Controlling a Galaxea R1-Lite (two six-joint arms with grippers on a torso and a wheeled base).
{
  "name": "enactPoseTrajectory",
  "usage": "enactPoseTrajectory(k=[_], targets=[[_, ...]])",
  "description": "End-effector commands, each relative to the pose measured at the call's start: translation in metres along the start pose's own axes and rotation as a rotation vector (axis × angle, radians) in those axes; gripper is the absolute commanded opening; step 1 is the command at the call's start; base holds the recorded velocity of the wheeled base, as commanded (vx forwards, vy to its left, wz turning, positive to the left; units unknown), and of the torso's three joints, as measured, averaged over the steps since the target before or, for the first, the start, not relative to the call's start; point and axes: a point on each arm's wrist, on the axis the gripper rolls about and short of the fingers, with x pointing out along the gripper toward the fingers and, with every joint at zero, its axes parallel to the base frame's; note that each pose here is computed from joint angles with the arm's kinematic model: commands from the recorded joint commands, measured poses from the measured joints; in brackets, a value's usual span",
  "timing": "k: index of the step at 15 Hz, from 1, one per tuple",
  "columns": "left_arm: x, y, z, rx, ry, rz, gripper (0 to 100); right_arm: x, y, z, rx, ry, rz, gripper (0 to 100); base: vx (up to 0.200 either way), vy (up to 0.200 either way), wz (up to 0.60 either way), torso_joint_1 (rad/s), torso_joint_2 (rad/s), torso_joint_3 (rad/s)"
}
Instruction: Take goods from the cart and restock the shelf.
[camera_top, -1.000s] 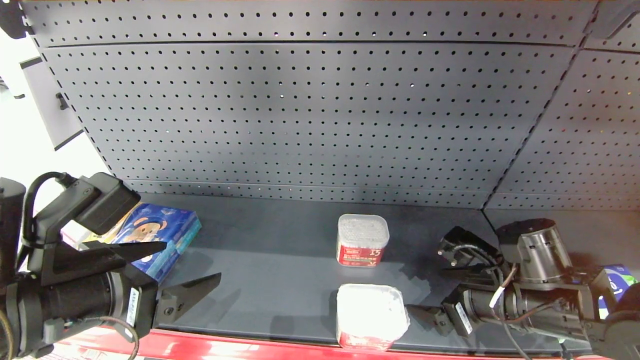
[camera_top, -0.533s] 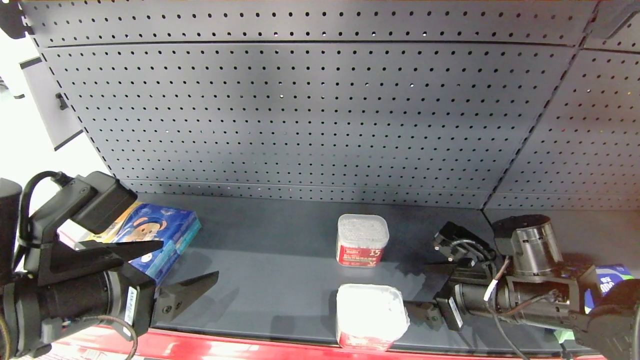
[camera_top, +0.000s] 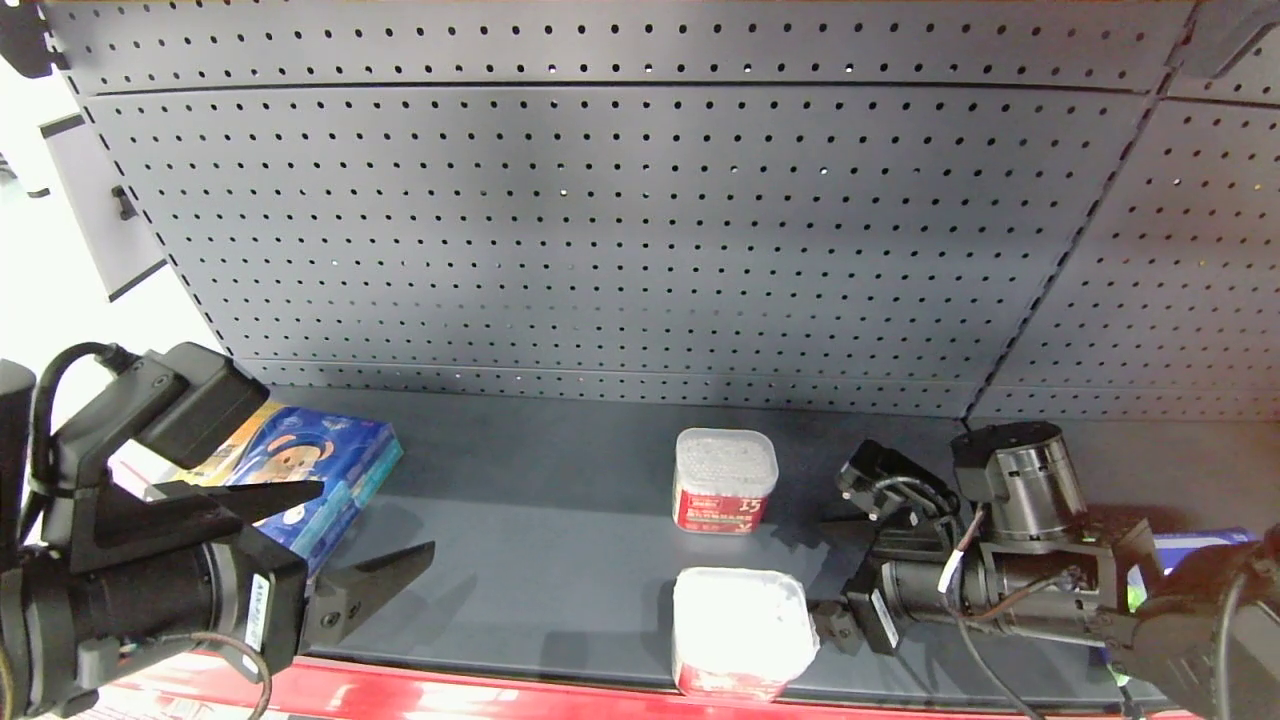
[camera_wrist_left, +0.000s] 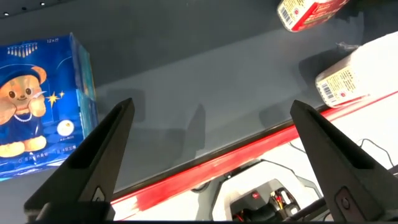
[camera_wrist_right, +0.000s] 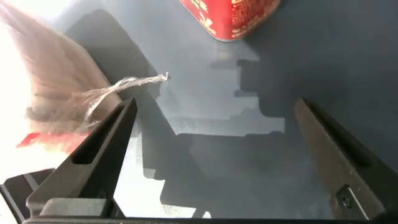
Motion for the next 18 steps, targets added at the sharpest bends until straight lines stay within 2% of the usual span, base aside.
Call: enactPoseTrajectory(k=[1,10,15,18], targets=[[-0.001,0.0,0.0,0.0,-0.002,0.0,100,0.002,0.0,-0.002,0.001,0.01,0.005,100,0.0,0.0,0.0,0.0,0.0,0.0],[-0.002,0.0,-0.001,-0.001,-0.003,0.0,100,0.001,0.009,-0.005,-0.027,0.023,0.027,100,0.0,0.0,0.0,0.0,0.0,0.0],[-0.002,0.001,-0.001,-0.003,-0.005,0.004,100,0.001,0.007,-0.006,-0.022,0.027,0.015,100,0.0,0.0,0.0,0.0,0.0,0.0],[-0.002,0.001,-0.001,-0.003,-0.002,0.004,100,-0.015,0.001,-0.018,0.011,0.052,-0.054,100,0.0,0.0,0.0,0.0,0.0,0.0]])
